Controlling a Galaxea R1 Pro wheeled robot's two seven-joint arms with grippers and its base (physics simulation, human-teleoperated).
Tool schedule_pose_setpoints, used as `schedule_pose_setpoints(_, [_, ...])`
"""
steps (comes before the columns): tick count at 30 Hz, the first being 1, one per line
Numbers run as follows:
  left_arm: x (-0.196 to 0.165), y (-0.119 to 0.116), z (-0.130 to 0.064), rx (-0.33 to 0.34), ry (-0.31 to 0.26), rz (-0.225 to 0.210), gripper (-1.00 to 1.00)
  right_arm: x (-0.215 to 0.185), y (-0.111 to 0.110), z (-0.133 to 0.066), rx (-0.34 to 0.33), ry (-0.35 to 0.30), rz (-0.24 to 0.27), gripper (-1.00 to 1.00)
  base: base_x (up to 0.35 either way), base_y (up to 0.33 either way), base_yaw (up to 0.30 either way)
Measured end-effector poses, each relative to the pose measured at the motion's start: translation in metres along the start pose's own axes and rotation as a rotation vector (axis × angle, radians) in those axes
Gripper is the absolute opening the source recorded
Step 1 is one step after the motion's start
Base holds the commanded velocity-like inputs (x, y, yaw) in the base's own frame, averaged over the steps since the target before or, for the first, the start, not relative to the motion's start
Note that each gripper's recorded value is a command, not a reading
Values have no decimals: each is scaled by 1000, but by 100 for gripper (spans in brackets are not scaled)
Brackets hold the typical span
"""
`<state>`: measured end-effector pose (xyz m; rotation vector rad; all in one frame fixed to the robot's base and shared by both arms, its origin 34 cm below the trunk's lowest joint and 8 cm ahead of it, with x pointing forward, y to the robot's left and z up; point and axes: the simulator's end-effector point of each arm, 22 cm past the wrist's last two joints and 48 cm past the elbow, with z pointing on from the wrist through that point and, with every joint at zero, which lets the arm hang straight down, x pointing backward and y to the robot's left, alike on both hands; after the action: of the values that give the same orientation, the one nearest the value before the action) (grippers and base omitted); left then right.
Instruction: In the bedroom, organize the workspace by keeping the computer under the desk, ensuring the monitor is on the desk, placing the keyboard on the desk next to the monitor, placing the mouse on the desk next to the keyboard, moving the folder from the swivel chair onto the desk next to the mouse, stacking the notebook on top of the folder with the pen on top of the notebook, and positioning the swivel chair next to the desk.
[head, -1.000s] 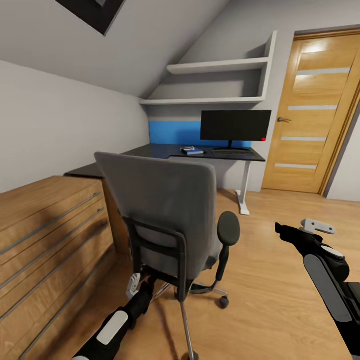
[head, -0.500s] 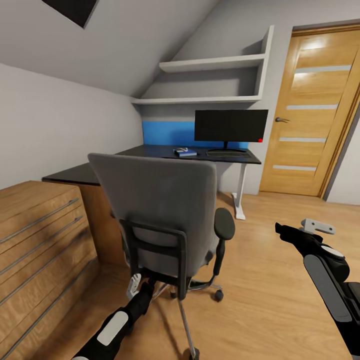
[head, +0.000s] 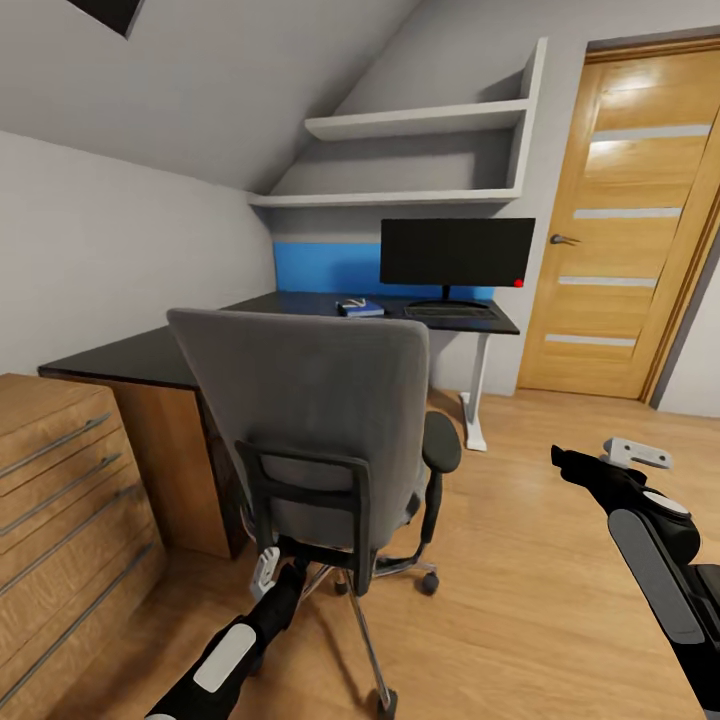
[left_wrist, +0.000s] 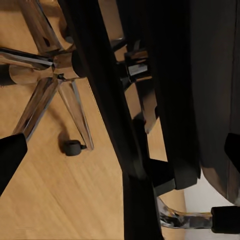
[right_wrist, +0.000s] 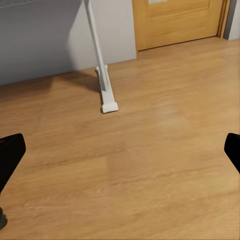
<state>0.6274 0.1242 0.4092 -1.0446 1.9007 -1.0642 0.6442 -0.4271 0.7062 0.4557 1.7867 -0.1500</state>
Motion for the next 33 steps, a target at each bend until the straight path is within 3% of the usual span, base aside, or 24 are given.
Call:
schedule_pose_setpoints(9, [0,1,0,-1,1,-1,100,1,1,0,-2,0,-1,100,292,141,0])
schedule_pose_setpoints(17, [-1,-5,1,12,-3,-7,100,1,2,0,-3,1,-2,100,93,50,0])
schedule_pose_setpoints(33, [-1,-4,0,11,-3,-4,100,-1,-1,0,2,-2,-3,100,247,-200,0])
